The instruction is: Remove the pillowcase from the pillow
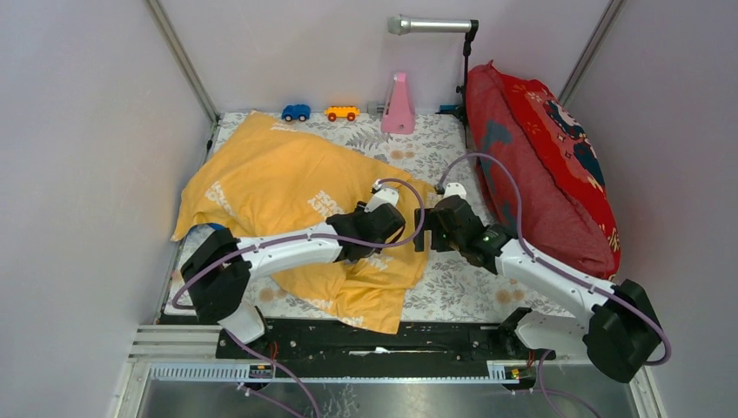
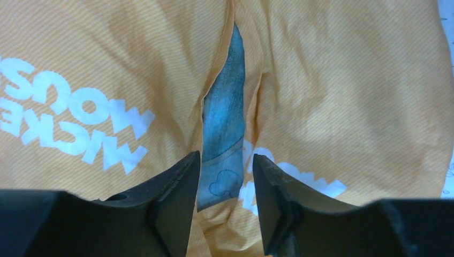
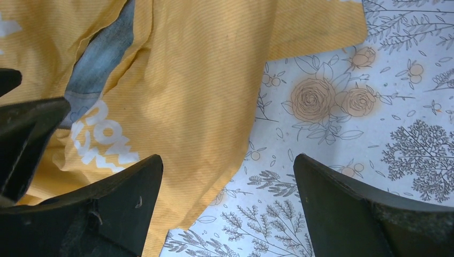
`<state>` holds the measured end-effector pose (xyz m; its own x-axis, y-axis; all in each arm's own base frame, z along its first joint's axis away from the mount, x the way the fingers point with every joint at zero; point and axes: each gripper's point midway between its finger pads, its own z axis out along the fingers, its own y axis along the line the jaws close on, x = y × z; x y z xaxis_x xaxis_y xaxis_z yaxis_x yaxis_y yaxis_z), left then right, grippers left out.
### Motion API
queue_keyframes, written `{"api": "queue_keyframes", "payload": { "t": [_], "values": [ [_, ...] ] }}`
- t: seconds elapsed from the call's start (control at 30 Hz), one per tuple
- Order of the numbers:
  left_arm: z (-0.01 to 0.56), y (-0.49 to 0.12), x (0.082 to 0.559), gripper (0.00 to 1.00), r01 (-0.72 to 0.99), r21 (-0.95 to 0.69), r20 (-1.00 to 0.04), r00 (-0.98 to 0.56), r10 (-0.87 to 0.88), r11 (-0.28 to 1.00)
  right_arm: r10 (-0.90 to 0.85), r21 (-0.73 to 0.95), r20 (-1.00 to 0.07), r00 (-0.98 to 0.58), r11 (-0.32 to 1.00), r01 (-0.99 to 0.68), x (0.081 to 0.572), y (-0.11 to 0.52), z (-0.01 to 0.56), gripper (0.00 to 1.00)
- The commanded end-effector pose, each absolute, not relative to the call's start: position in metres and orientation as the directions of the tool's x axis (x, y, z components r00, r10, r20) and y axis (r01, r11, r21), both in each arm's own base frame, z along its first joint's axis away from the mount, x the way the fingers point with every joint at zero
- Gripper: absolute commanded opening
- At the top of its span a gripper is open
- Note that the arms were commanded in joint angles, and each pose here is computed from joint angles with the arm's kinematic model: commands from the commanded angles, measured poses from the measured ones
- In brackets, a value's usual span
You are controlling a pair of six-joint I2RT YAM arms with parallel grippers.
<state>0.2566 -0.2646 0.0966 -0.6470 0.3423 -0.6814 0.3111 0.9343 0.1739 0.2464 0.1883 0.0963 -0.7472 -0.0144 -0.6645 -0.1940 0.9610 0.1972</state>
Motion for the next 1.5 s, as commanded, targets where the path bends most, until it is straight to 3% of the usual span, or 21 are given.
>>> {"api": "queue_keyframes", "payload": {
  "t": [0.0, 0.4, 0.53, 0.67, 1.0, 1.47],
  "values": [
    [0.088, -0.270, 0.272, 0.44, 0.300, 0.168, -0.684, -0.651, 0.330, 0.939, 0.049, 0.222, -0.719, -0.693, 0.961, -0.163, 0.249, 0.183, 0.110, 1.00],
    [0.050, -0.248, 0.302, 0.41, 0.203, 0.238, -0.630, -0.712, 0.311, 0.950, 0.063, 0.232, -0.755, -0.653, 0.957, -0.175, 0.246, 0.177, 0.122, 1.00],
    [0.047, -0.244, 0.308, 0.32, 0.186, 0.252, -0.628, -0.715, 0.307, 0.949, 0.057, 0.231, -0.746, -0.664, 0.957, -0.177, 0.247, 0.179, 0.118, 1.00],
    [0.046, -0.235, 0.312, 0.30, 0.145, 0.270, -0.631, -0.720, 0.289, 0.952, 0.056, 0.233, -0.744, -0.666, 0.955, -0.180, 0.247, 0.181, 0.118, 1.00],
    [0.061, -0.246, 0.315, 0.30, 0.178, 0.067, -0.660, -0.730, 0.178, 0.982, 0.052, 0.236, -0.737, -0.674, 0.954, -0.185, 0.248, 0.184, 0.115, 1.00],
    [0.048, -0.246, 0.313, 0.26, 0.202, 0.062, -0.618, -0.761, 0.197, 0.977, 0.051, 0.240, -0.737, -0.674, 0.952, -0.191, 0.247, 0.184, 0.117, 1.00]
  ]
}}
